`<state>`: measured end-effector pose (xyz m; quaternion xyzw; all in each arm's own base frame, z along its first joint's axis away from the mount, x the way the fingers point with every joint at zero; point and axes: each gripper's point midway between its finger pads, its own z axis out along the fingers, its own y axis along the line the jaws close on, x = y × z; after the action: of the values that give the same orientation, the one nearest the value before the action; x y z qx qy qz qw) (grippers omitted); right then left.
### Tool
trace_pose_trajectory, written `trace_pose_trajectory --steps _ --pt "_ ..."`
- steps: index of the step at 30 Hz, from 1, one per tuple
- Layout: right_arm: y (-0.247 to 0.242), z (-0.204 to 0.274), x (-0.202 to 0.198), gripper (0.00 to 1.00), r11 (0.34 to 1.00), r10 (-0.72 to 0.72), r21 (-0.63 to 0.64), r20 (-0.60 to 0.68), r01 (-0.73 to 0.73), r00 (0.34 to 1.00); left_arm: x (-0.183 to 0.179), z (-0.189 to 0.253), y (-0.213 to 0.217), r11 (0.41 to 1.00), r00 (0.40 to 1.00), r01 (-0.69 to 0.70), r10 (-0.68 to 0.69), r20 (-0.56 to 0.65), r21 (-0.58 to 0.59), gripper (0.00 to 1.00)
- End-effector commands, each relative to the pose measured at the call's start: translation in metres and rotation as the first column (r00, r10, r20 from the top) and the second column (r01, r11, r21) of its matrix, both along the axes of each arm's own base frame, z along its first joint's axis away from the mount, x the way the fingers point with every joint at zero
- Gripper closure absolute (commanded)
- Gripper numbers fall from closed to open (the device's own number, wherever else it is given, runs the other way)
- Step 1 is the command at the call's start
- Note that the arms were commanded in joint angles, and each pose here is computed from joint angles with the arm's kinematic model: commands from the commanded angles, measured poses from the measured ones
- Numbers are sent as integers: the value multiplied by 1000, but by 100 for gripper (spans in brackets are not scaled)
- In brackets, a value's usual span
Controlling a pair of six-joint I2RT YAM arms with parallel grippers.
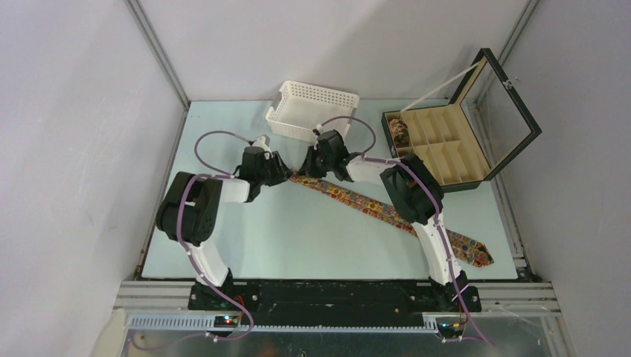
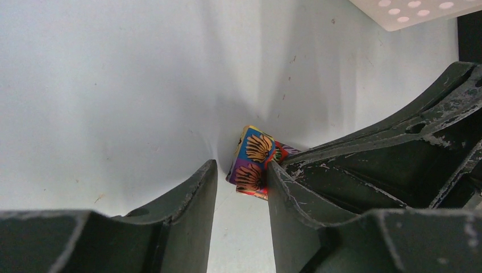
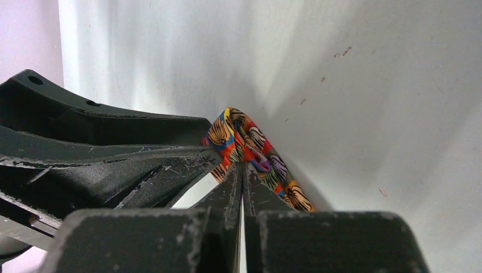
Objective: Roll the ties
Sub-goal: Roll the tie at the center of the board.
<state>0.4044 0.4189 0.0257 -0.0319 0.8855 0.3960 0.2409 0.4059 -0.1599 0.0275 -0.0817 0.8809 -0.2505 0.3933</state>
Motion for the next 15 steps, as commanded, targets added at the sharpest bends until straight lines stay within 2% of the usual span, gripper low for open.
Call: trace_pose_trajectory --steps 1,7,15 --pt "1 1 2 100 1000 -2 -4 10 2 1000 8 4 0 1000 1000 -11 11 22 -14 55" --pt "0 0 1 100 1000 -3 -6 9 3 1000 6 8 -7 999 999 20 -18 38 -47 57" --pt "1 2 2 100 1000 -5 -4 12 5 1000 6 14 -12 996 997 46 -41 59 -72 83"
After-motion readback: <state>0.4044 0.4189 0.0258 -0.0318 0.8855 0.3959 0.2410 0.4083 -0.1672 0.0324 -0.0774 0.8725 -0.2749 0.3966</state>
